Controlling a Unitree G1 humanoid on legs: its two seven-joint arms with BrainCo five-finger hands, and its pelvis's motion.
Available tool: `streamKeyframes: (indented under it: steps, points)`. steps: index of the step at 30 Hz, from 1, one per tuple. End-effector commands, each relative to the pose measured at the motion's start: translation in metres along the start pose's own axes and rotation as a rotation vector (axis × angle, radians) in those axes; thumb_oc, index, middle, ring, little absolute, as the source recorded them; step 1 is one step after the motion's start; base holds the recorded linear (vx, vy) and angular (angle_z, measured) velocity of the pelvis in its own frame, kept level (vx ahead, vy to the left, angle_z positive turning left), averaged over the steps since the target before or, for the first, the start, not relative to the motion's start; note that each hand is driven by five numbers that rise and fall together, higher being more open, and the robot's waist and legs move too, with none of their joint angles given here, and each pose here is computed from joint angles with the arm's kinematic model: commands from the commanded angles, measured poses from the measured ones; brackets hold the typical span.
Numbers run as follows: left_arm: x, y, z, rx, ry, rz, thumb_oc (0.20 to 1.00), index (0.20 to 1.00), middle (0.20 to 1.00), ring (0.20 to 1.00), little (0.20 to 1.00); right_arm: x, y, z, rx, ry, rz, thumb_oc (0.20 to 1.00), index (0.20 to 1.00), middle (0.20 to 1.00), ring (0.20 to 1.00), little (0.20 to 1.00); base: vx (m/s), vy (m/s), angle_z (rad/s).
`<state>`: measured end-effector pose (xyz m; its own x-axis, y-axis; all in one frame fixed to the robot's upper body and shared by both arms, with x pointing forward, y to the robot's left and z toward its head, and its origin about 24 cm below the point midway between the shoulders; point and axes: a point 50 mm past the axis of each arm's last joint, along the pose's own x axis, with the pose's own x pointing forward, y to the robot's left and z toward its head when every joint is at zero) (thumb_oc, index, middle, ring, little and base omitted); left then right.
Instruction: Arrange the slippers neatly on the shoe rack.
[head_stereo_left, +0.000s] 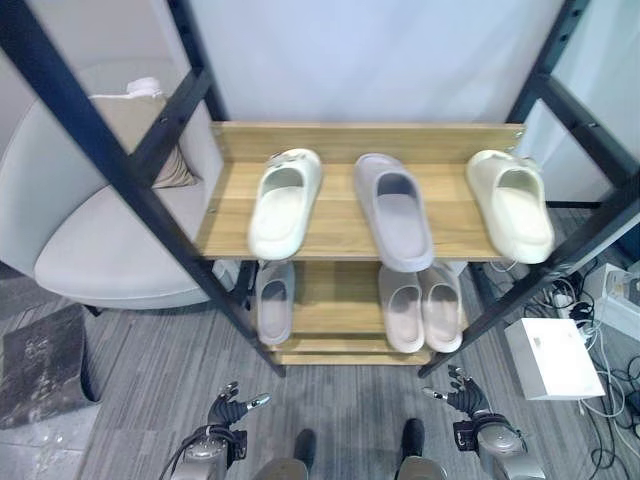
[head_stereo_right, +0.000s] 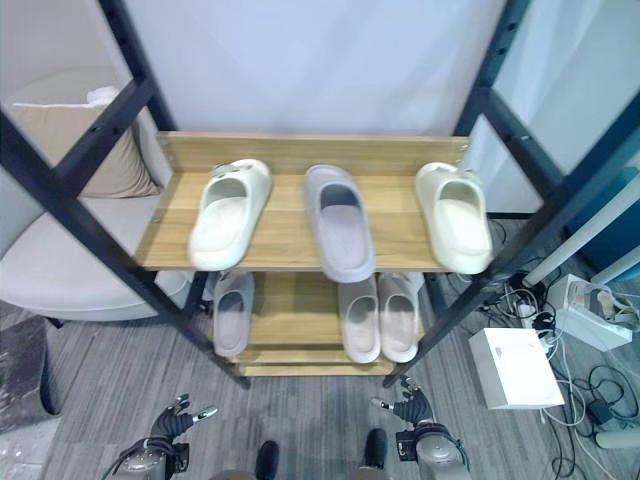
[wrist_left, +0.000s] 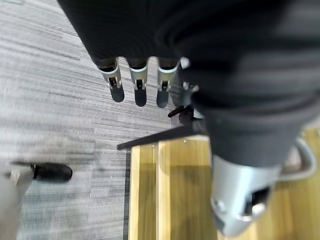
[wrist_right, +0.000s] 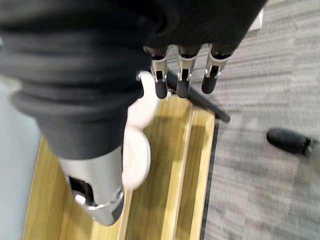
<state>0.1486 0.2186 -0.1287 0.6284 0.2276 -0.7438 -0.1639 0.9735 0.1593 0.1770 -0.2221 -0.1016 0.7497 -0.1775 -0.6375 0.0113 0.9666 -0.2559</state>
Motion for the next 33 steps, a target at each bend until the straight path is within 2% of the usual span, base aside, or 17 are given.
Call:
streamKeyframes:
  steps: [1, 5, 7, 8, 11, 15, 21, 22, 26, 30, 31, 33]
  points:
    - [0.01, -0.005, 0.029, 0.049, -0.087, -0.012, 1.0, 1.0, 1.0, 1.0, 1.0, 0.006, -0.015, 0.031, -0.096, -0.125, -0.024, 1.0, 1.0, 1.0, 1.0, 1.0, 0.08, -0.086, 0.05]
    - [0.01, -0.011, 0.031, 0.082, -0.093, -0.032, 1.0, 1.0, 1.0, 1.0, 1.0, 0.004, -0.014, 0.061, -0.247, -0.253, 0.015, 1.0, 1.0, 1.0, 1.0, 1.0, 0.05, -0.05, 0.04]
    - [0.01, -0.01, 0.036, 0.103, -0.12, -0.038, 1.0, 1.0, 1.0, 1.0, 1.0, -0.008, -0.011, 0.101, -0.41, -0.45, 0.078, 1.0, 1.0, 1.0, 1.0, 1.0, 0.02, -0.028, 0.03]
    - [0.01, -0.01, 0.036, 0.103, -0.12, -0.038, 1.0, 1.0, 1.0, 1.0, 1.0, -0.009, -0.011, 0.101, -0.41, -0.449, 0.078, 1.0, 1.0, 1.0, 1.0, 1.0, 0.0, -0.011, 0.05]
    - [0.01, -0.006, 0.039, 0.113, -0.137, -0.034, 1.0, 1.0, 1.0, 1.0, 1.0, -0.038, -0.004, 0.135, -0.523, -0.655, 0.192, 1.0, 1.0, 1.0, 1.0, 1.0, 0.0, -0.01, 0.07]
    - [0.009, -0.005, 0.03, 0.107, -0.109, -0.029, 1.0, 1.0, 1.0, 1.0, 1.0, -0.073, 0.001, 0.147, -0.599, -0.783, 0.336, 1.0, 1.0, 1.0, 1.0, 1.0, -0.01, 0.003, 0.02]
    - [0.009, -0.007, 0.02, 0.105, -0.07, -0.029, 1.0, 1.0, 1.0, 1.0, 1.0, -0.118, 0.011, 0.171, -0.579, -0.984, 0.507, 1.0, 1.0, 1.0, 1.0, 1.0, -0.01, 0.005, -0.04]
    - [0.009, -0.008, 0.02, 0.105, -0.07, -0.029, 1.0, 1.0, 1.0, 1.0, 1.0, -0.118, 0.011, 0.171, -0.579, -0.983, 0.507, 1.0, 1.0, 1.0, 1.0, 1.0, -0.02, -0.001, -0.06]
    - [0.008, -0.007, 0.013, 0.112, -0.056, -0.031, 1.0, 1.0, 1.0, 1.0, 1.0, -0.158, -0.001, 0.193, -0.609, -1.14, 0.602, 1.0, 1.0, 1.0, 1.0, 1.0, 0.0, 0.0, -0.01]
    - [0.005, -0.007, 0.002, 0.111, -0.026, -0.036, 1.0, 1.0, 1.0, 1.0, 1.0, -0.185, -0.012, 0.221, -0.63, -1.296, 0.6, 1.0, 1.0, 1.0, 1.0, 1.0, 0.0, 0.0, 0.0]
    - [0.004, -0.01, -0.001, 0.103, -0.016, -0.041, 1.0, 1.0, 1.0, 1.0, 1.0, -0.201, -0.02, 0.241, -0.614, -1.426, 0.538, 1.0, 1.0, 1.0, 1.0, 1.0, 0.0, 0.0, 0.0]
    - [0.003, -0.013, -0.003, 0.092, -0.019, -0.047, 1.0, 1.0, 1.0, 1.0, 1.0, -0.211, -0.027, 0.258, -0.563, -1.542, 0.465, 1.0, 1.0, 1.0, 1.0, 1.0, -0.01, 0.009, -0.05]
